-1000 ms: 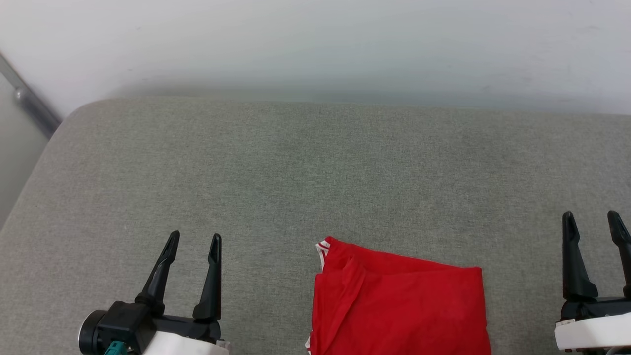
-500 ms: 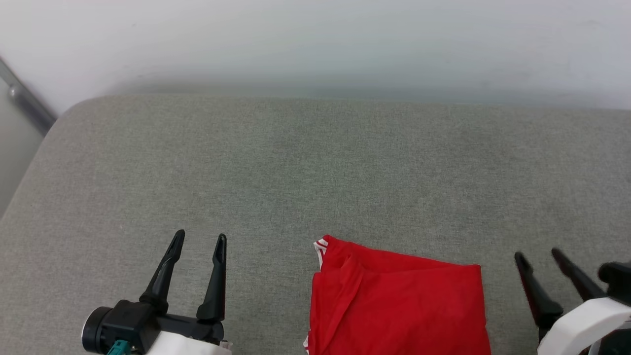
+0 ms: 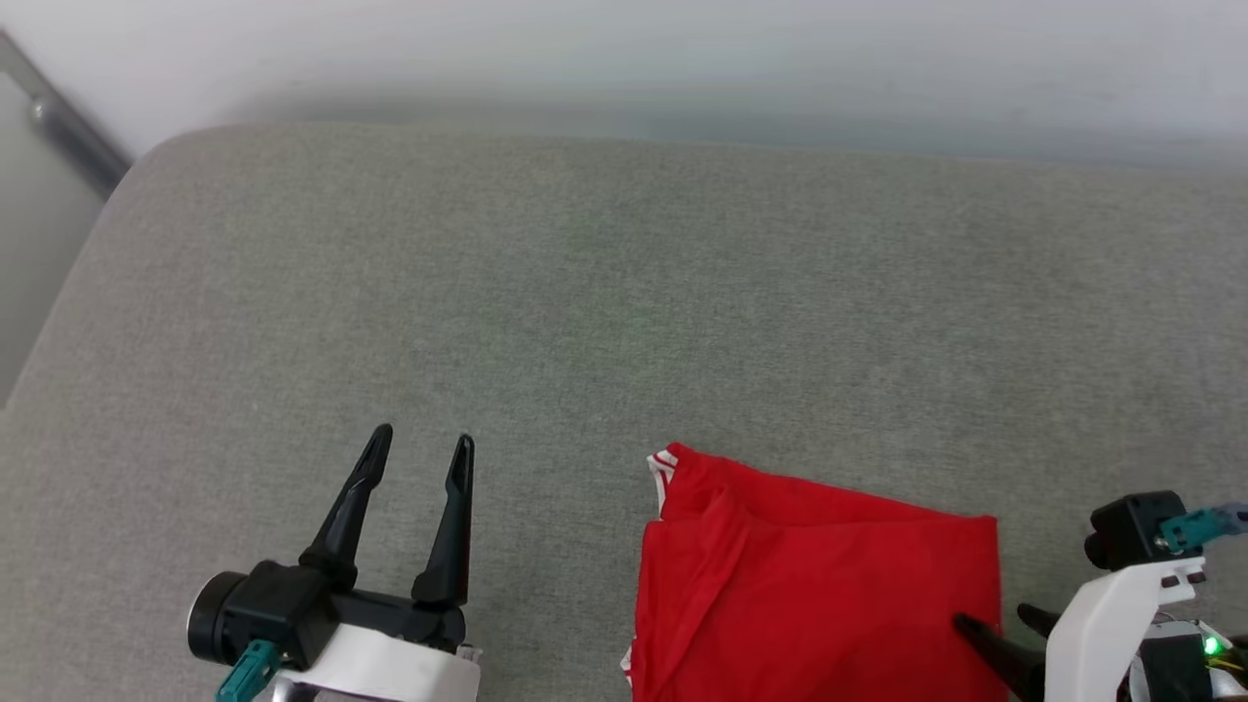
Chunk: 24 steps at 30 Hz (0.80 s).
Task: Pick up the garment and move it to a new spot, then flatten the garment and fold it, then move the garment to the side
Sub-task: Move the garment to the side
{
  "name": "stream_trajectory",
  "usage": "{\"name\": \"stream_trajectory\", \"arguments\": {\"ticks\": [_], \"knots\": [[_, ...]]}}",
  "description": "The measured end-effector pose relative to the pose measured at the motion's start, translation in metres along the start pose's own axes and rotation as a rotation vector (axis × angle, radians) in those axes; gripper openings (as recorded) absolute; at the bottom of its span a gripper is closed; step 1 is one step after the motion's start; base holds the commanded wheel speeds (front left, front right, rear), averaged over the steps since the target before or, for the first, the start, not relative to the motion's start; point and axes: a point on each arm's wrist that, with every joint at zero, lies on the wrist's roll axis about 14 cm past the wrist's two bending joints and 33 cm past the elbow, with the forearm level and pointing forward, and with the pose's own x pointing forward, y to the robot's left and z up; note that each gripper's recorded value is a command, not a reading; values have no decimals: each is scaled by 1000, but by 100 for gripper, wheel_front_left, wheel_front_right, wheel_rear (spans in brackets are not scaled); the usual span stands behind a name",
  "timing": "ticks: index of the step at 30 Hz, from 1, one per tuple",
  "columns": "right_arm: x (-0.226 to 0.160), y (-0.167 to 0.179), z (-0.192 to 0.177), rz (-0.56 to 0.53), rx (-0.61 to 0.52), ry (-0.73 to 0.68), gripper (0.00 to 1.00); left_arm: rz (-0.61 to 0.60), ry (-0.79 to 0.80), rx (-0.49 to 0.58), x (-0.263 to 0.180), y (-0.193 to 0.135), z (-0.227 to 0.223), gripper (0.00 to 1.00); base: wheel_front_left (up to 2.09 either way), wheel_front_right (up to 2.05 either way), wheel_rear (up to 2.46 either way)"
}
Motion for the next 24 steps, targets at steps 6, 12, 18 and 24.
{"name": "stream_trajectory", "arguments": {"ticks": [6,12,18,24], "knots": [[25,5,-16,25,47,119,100,31,5,2,1,9,-1,100,0,0,0],[45,16,-26,56,24,185,100,58,21,7,-1,17,-5,100,0,0,0],[55,20,-27,60,-26,168,0,58,0,3,0,15,1,100,0,0,0],[49,16,-11,19,-155,102,0,19,-12,-8,4,3,3,100,0,0,0]]}}
